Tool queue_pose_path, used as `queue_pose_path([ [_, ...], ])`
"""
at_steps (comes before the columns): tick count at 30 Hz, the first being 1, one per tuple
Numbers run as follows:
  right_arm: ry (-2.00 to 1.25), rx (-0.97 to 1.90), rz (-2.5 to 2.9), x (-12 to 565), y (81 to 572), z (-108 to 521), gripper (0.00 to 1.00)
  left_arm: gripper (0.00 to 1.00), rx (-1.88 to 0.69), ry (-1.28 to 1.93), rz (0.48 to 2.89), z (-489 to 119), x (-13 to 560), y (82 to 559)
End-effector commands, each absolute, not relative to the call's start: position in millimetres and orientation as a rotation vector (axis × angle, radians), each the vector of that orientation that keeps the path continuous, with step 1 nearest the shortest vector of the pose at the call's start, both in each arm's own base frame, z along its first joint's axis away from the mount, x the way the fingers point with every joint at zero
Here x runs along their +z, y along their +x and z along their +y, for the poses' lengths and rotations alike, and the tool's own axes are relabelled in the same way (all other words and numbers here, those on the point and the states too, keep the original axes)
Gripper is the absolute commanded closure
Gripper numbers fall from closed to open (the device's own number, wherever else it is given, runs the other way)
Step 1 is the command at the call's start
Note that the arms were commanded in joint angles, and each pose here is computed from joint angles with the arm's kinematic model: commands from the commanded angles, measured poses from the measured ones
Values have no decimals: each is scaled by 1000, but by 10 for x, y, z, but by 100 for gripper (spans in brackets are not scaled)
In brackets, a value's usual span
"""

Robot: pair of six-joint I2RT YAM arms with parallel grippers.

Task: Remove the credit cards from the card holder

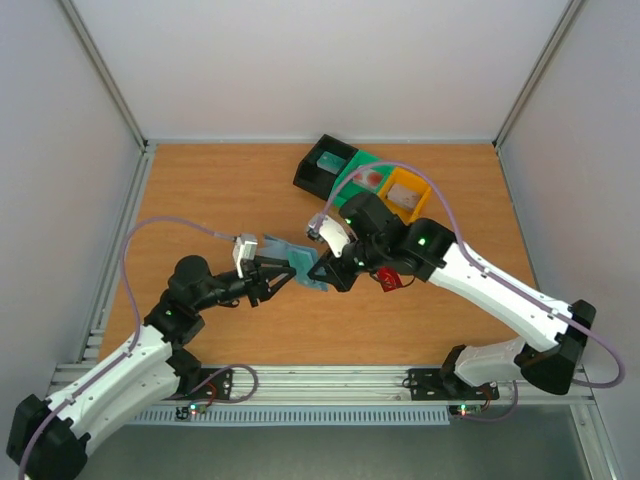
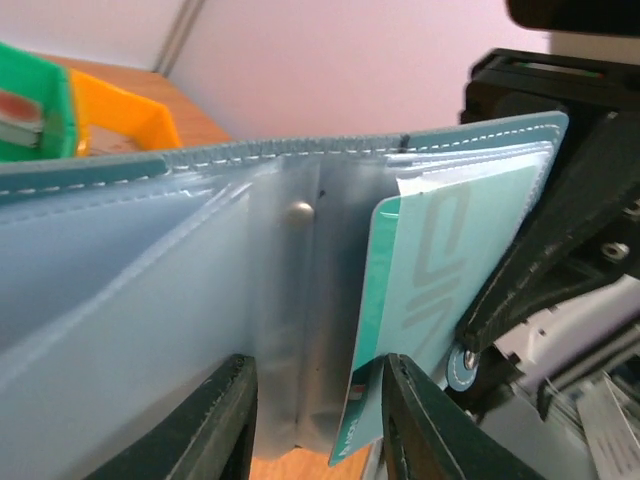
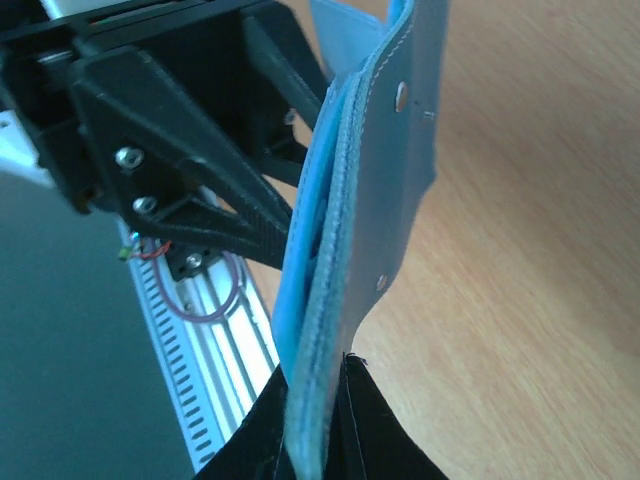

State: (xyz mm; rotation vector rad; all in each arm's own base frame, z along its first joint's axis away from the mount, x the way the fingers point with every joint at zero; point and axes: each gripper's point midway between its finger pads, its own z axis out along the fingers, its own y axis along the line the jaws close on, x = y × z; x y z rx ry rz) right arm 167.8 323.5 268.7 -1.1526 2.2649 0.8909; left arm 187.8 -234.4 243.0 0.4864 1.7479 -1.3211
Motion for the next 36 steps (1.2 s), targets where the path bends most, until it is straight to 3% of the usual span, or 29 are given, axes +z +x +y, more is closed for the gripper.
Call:
queue_pose_path([
  [1, -1383, 1117, 1942, 3050, 1321, 3329, 98, 67, -1404, 692, 1513, -2414, 2870, 1601],
  [7, -1406, 1176, 1877, 3059, 1321, 3251, 97, 80, -1472, 914, 1326, -2441, 3169, 1243],
  [11, -1378, 1215, 1868, 3070, 1393, 3227, 98, 99, -1475, 954, 1286, -2429, 3231, 1167],
  [18, -1314, 1229, 1871, 3089, 1490, 3119, 94, 100, -1477, 949, 1295, -2408, 3189, 1166],
  [23, -1288, 1276, 1875, 3083, 1489, 3092, 70, 100, -1477, 924, 1316, -2407, 3164, 1201],
  [26, -1292, 1297, 1862, 3095, 1468, 3101, 66, 100, -1484, 921, 1327, -2414, 3148, 1210],
  [28, -1293, 1295, 1851, 3110, 1459, 3091, 69, 100, -1483, 921, 1329, -2414, 3148, 1212],
  [33, -1294, 1298, 1843, 3130, 1443, 3077, 93, 100, -1485, 922, 1333, -2416, 3145, 1211],
  [35, -1300, 1296, 1837, 3128, 1428, 3063, 99, 100, -1485, 920, 1337, -2414, 3142, 1212],
  [36, -1300, 1295, 1837, 3124, 1424, 3054, 99, 94, -1486, 919, 1338, -2414, 3140, 1211],
])
